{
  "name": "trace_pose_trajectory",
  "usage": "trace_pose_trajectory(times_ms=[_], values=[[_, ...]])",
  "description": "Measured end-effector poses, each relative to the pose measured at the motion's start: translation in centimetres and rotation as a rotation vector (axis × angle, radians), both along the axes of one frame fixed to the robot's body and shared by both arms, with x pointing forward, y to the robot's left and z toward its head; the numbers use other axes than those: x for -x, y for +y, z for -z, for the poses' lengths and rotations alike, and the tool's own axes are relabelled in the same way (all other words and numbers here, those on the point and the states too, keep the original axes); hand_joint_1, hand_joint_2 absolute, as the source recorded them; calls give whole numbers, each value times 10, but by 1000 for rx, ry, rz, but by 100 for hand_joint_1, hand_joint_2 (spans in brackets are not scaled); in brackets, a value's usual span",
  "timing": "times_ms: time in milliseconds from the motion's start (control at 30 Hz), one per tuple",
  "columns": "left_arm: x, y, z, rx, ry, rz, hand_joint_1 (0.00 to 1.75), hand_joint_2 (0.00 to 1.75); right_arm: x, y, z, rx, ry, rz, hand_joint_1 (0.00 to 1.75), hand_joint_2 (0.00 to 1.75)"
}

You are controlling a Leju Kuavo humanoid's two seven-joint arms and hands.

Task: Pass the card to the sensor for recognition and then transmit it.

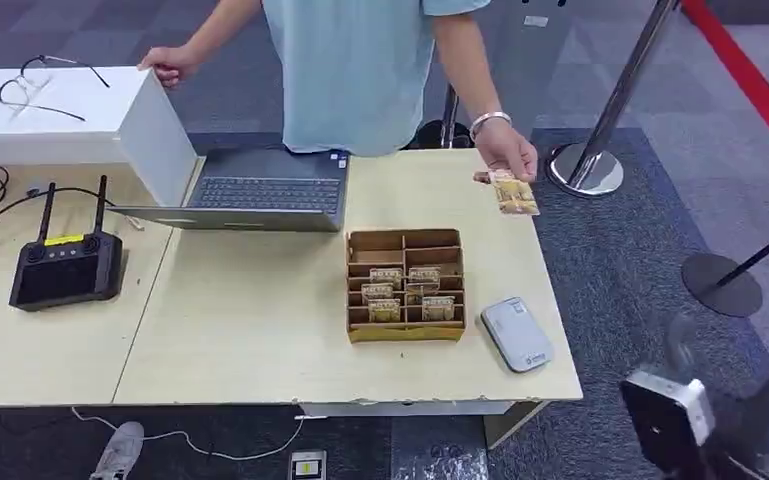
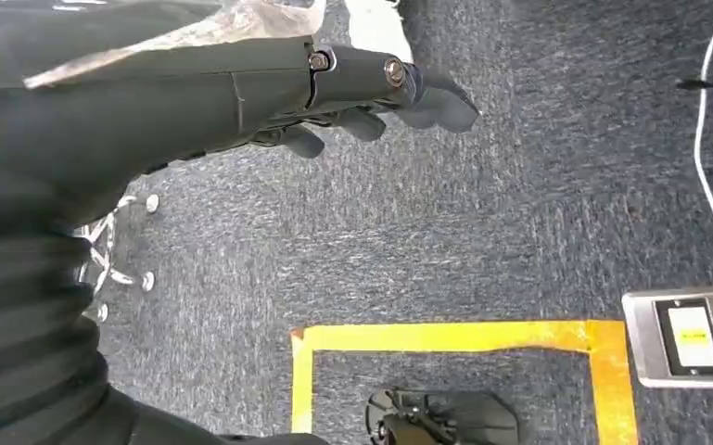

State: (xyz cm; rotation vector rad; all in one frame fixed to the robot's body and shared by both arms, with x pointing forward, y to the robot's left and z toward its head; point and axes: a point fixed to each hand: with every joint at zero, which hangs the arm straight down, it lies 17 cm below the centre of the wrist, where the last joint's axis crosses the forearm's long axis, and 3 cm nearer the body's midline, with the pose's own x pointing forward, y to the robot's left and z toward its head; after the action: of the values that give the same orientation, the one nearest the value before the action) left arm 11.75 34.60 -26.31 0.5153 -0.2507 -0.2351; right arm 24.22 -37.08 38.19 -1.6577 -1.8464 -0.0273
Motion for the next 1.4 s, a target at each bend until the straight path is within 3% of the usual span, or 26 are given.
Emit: trace_pose_trajectory(times_ms=[167,200,333,367,400,433,567,633,767,933,1400], values=[[0,0,0,0,-1,2,0,175,-11,34,-1,57,5,-117,122,175],[0,0,0,0,-1,2,0,175,-13,40,0,66,9,-141,175,175],[-1,0,0,-1,-1,4,0,175,-15,56,3,94,21,-205,175,175],[-1,0,0,-1,-1,6,0,175,-16,61,4,103,25,-221,169,175],[-1,0,0,-1,-2,8,0,175,-17,65,4,107,28,-230,148,175],[-1,0,0,-1,-3,10,0,175,-20,69,6,116,35,-240,141,175],[-4,-1,-1,1,-8,22,0,175,-31,99,15,172,68,-314,143,175],[-4,-2,0,3,-6,27,0,175,-34,107,16,186,66,-332,35,175],[-5,-2,0,3,-4,32,0,175,-40,121,21,207,75,-367,10,175],[-6,-4,0,5,-4,51,0,175,-51,144,31,250,107,-418,2,175],[-9,-9,0,10,-5,110,0,175,-81,182,47,376,157,-496,0,175]])
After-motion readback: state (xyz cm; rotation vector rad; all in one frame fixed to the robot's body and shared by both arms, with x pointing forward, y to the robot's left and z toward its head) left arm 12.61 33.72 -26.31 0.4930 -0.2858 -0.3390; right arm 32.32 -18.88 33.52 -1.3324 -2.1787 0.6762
